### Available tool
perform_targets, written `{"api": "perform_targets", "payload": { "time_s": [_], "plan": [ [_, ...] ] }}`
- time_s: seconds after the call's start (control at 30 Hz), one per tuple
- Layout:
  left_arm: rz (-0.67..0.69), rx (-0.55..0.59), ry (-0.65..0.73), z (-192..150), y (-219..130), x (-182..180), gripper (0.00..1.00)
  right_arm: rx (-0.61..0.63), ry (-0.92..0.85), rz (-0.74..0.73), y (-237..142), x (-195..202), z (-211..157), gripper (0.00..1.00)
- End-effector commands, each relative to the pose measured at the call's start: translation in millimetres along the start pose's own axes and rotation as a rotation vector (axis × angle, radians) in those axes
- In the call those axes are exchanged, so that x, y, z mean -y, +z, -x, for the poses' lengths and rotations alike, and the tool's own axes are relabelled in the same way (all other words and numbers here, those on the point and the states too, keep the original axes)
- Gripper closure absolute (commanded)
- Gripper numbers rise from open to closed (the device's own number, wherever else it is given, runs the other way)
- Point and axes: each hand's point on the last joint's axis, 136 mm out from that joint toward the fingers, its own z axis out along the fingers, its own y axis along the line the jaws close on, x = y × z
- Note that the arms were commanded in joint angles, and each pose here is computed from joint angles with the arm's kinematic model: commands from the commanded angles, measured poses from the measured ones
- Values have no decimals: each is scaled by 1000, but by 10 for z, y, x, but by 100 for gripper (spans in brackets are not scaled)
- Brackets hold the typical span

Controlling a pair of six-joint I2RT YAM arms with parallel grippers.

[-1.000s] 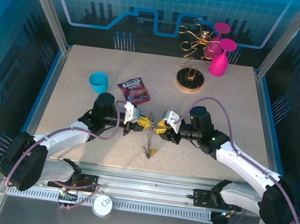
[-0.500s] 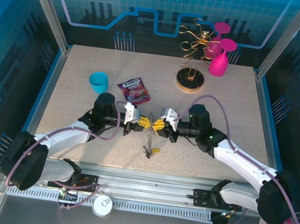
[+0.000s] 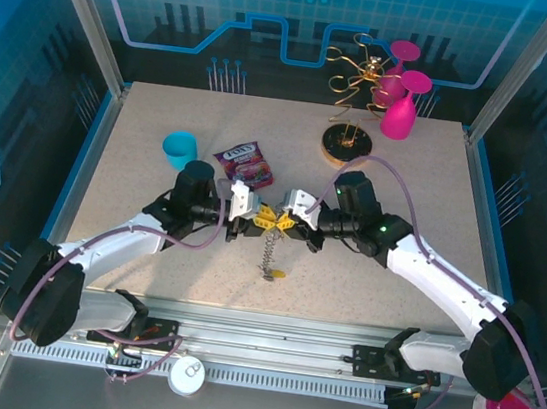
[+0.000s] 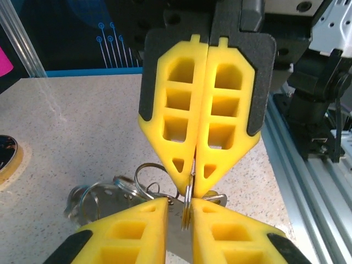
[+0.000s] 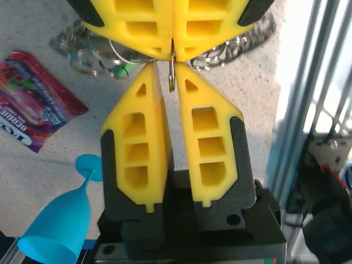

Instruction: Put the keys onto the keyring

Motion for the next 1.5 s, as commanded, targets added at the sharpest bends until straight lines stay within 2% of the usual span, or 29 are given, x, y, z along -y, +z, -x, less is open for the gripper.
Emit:
{"api": "perform_targets", "payload": {
  "time_s": [0.0, 0.17, 0.23, 0.37, 0.63, 1.17, 1.23, 1.33, 1.43, 1.47],
  "plan": [
    [-13, -108, 27, -126, 19, 48, 83, -120, -125, 113, -18, -230, -50, 100],
    [-13, -108, 37, -85, 22, 35, 100, -161, -158, 153, 14, -245, 26, 100],
    [-13, -99, 44, -57, 16, 44, 100, -91, -104, 124, -27, -177, 140, 100],
    [-8, -20, 63, 59, -2, 61, 100, 97, 29, 66, -152, -38, 243, 80],
    [-34, 66, 64, 178, -20, 106, 100, 130, 80, 72, -92, -68, 104, 76],
    [-54, 105, 47, 234, -46, 158, 100, 85, 54, 1, -43, 63, -69, 78],
    [-52, 110, 47, 240, -45, 153, 100, 87, 50, 5, -45, 57, -69, 82],
    [-49, 117, 43, 251, -41, 142, 100, 101, 49, 22, -47, 41, -35, 98],
    [-30, 99, 30, 230, -34, 100, 100, 98, 31, 38, -72, 30, 20, 100],
    [-15, 82, 24, 211, -34, 73, 95, 85, 23, 44, -82, 20, 21, 100]
  ]
}}
